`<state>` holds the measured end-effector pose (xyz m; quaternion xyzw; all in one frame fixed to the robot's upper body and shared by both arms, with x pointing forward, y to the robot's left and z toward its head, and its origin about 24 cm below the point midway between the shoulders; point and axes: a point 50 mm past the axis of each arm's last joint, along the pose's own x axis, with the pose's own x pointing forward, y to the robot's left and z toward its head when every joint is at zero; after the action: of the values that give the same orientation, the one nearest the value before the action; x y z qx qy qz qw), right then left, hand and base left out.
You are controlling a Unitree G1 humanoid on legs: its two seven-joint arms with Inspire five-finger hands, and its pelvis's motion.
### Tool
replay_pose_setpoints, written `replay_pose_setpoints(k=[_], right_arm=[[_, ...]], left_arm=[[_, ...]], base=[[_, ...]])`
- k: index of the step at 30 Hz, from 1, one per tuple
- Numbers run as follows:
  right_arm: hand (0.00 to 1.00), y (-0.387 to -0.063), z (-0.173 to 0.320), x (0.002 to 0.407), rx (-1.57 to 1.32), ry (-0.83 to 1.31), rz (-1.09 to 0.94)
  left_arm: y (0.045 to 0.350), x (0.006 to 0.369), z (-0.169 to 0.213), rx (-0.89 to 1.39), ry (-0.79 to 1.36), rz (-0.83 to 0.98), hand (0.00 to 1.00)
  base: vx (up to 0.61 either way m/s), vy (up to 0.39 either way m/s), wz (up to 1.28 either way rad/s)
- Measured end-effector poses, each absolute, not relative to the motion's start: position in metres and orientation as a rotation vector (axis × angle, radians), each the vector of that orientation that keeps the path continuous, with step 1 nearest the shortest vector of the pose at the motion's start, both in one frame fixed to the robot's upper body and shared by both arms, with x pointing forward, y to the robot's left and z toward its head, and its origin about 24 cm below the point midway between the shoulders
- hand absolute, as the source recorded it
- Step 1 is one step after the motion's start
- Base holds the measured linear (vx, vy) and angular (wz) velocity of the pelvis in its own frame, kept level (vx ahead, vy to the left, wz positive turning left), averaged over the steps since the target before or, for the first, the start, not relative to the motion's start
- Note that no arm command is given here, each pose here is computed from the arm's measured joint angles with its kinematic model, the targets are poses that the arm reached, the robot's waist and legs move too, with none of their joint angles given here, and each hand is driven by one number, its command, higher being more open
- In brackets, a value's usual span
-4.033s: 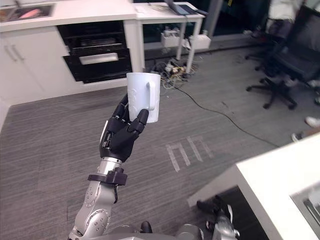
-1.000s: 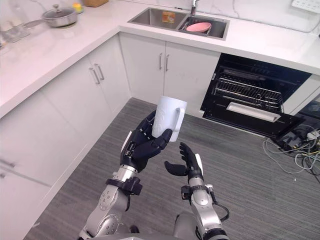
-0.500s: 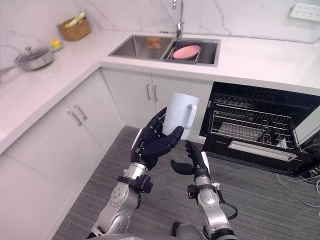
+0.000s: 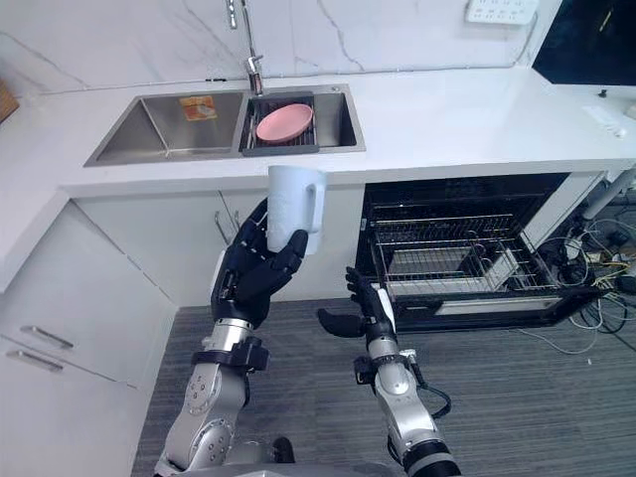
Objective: Walk over to the sink, pick up the cup, carry it to the dishwasher, place the cup inside the dishwasher, then close the dishwasher door
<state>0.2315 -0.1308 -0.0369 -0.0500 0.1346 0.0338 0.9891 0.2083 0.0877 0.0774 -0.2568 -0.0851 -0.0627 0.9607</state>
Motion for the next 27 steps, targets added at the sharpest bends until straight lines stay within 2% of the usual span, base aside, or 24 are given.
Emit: replay_pose_setpoints(k=[5,14,21,27], right_arm=[[0.90,-0.125,-0.024,0.242,-0.086,0.214,0.078],[0.90,-0.150,0.004,0.237,-0.075,0.086,-0.019],[0.90,-0.160,0.002,0.232,-0.021,0.093,-0.057],[0.90,-0.147,0.008,0.223,0.224,0.072,-0.030]], left_arm=[[0.086,0.209,0.083,-0.504,-0.210,-0.146,0.30],[0.093,0.214,0.066,-0.481,-0.149,-0.091,0.30],[0.096,0.215,0.065,-0.455,-0.153,-0.069,0.30],[0.124,0.223,0.045,-0.367,-0.092,0.057,0.30]], base=[[0.21,-0.005,-0.19],[0.28,-0.096,-0.65],[0.27,0.195,-0.81],[0.12,0.168,-0.41]])
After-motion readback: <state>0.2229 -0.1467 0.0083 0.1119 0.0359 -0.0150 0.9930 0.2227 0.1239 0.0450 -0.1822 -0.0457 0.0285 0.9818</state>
